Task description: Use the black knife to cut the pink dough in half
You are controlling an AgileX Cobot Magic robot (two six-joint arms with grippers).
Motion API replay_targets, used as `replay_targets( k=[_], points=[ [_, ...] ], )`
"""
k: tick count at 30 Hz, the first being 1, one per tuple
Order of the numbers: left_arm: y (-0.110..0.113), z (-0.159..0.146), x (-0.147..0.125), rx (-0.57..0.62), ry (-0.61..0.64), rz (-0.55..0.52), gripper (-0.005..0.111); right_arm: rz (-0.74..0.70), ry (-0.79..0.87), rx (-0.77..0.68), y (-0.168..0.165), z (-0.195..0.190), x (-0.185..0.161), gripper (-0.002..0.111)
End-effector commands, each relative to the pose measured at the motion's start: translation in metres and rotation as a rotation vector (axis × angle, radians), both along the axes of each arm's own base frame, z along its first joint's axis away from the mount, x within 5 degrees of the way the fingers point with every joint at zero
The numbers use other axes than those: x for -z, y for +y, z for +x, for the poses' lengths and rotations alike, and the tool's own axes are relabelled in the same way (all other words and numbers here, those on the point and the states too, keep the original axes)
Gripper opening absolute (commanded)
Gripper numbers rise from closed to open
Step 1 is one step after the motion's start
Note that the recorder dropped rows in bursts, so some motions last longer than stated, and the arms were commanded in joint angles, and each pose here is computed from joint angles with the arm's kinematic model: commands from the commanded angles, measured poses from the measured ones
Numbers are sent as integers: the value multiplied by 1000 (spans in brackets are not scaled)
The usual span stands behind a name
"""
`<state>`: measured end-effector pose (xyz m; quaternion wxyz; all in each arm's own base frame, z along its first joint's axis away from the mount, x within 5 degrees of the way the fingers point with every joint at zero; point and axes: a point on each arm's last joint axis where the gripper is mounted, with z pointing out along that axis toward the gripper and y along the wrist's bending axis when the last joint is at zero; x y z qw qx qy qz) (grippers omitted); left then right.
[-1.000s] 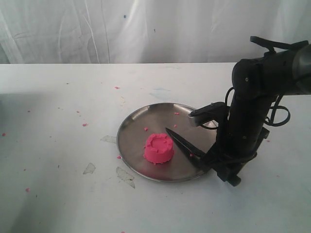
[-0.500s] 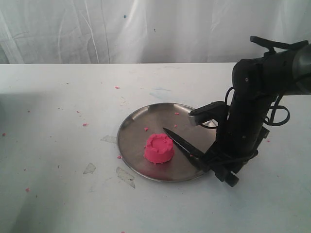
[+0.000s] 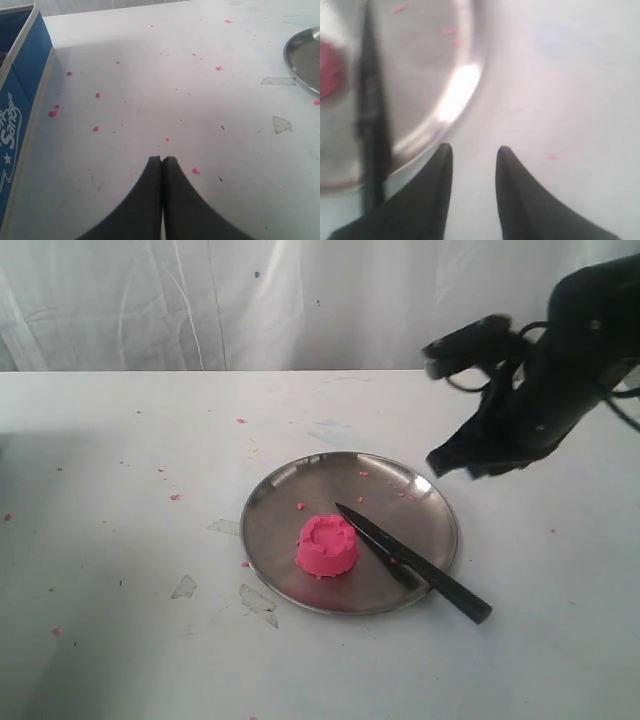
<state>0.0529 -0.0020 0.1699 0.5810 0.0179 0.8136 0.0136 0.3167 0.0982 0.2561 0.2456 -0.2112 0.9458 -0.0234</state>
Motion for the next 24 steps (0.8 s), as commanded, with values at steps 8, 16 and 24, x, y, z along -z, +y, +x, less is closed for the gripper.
replay_targets(
  k=[8, 16, 24],
  points=[
    [-1, 0, 1, 8, -4, -8, 0, -24, 147, 242, -91, -3, 44, 0],
    [-1, 0, 1, 8, -4, -8, 0, 576, 585, 140, -103, -17, 55, 0],
    [-1, 0, 1, 8, -4, -8, 0, 679, 632, 163, -107, -16, 91, 0]
  ],
)
